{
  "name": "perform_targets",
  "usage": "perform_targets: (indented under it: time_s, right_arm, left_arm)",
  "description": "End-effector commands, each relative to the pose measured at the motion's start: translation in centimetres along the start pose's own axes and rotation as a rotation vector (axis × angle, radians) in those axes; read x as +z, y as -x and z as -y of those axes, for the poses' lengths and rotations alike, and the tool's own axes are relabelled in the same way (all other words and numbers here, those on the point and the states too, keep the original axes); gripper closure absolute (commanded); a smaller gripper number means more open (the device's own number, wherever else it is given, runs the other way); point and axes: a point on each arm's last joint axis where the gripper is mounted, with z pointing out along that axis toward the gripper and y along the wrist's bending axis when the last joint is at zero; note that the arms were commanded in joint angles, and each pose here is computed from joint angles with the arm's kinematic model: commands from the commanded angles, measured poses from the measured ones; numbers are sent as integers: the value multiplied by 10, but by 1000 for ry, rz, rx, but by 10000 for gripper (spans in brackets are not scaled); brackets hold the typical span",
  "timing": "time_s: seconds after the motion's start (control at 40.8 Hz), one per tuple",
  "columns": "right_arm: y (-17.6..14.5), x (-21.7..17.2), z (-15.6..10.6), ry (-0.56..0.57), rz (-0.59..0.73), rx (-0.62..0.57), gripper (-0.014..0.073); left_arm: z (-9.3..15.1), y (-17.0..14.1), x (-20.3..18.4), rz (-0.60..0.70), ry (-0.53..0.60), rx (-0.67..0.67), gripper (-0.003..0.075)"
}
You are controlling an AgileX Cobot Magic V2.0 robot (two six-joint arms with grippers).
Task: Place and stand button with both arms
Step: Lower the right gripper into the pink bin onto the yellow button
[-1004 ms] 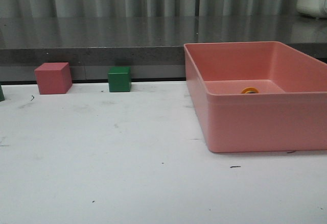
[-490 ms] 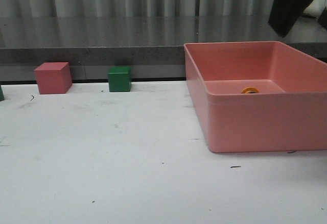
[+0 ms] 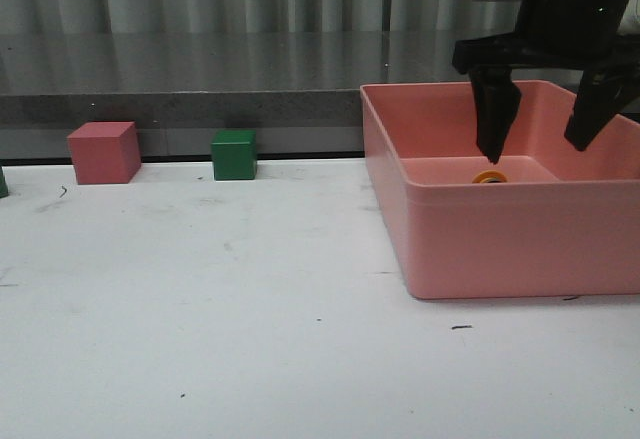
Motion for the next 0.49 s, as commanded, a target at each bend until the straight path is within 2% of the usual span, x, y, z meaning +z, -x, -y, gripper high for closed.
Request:
perform_targets:
  time_s: [0.0,0.465]
  right_arm:
    - [14,-15,0,2,83,17,-17]
    - [26,38,-2,-7,33,84,-17]
  left_arm:
    - [1,15,-3,89,-3,0,195]
    - [1,15,-3,89,-3,0,195]
